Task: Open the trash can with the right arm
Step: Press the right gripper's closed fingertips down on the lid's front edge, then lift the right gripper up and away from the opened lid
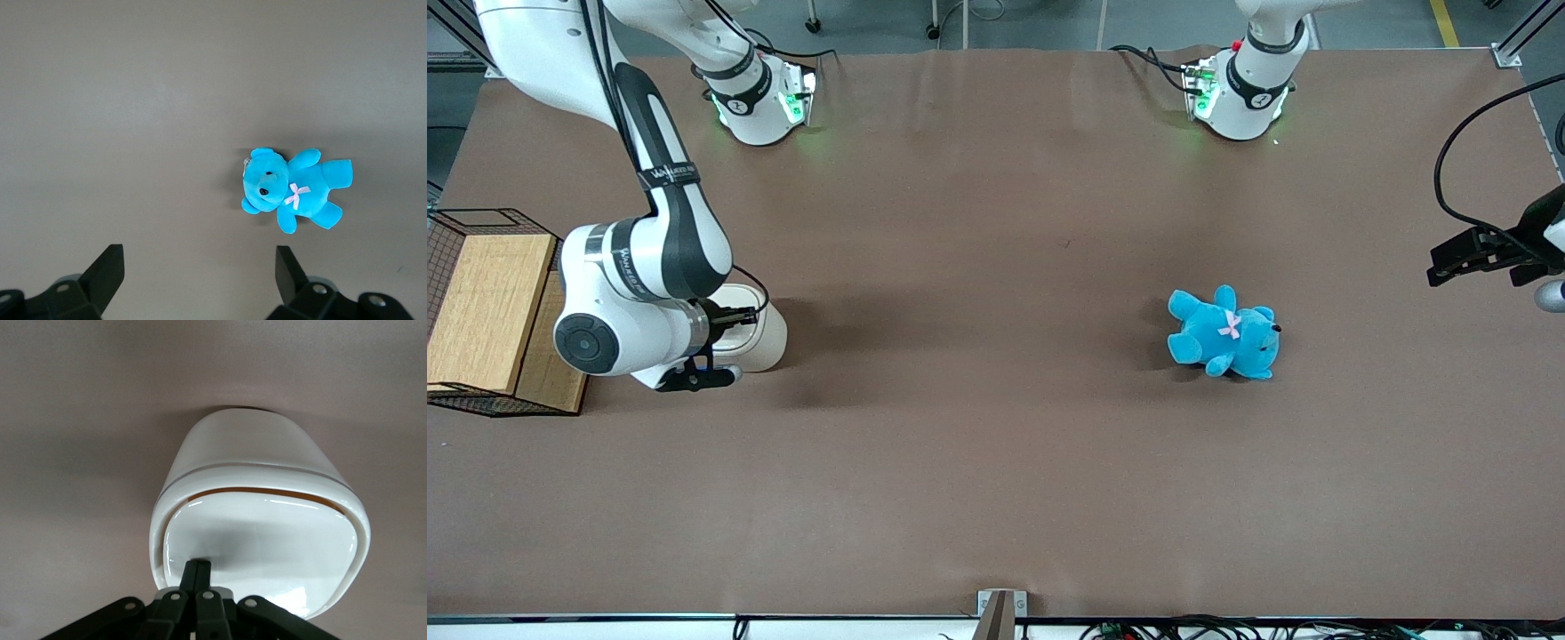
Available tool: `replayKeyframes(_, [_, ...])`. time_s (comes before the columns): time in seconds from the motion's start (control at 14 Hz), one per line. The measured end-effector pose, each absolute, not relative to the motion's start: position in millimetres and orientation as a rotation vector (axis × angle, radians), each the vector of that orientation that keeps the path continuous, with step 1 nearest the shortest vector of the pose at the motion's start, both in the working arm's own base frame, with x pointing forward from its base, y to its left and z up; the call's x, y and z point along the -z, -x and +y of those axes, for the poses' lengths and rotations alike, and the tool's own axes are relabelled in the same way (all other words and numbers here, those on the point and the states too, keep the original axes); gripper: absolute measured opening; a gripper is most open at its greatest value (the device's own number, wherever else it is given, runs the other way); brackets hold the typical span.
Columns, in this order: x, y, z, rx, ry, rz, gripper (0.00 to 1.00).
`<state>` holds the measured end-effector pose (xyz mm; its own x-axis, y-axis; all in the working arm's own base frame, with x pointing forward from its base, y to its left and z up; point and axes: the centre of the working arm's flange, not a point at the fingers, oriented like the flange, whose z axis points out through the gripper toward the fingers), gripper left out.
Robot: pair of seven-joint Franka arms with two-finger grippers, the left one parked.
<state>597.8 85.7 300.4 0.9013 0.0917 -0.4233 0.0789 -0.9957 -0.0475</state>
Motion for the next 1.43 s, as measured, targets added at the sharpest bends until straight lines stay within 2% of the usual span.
replayKeyframes(0.43, [-301,-598,82,-0.686,3.030,-0.125,0.01])
replayKeyframes(0.64, [-318,-602,79,-0.721,3.022,-0.119,0.01])
replayKeyframes(0.93, [-362,-613,65,-0.698,3.020,-0.091,0.02])
replayKeyframes(1.21, [-434,-615,47,-0.597,3.032,-0.064,0.04])
replayKeyframes(1.29, [-452,-616,41,-0.552,3.037,-0.052,0.09])
replayKeyframes(1.43, [-484,-620,28,-0.458,3.047,-0.028,0.29])
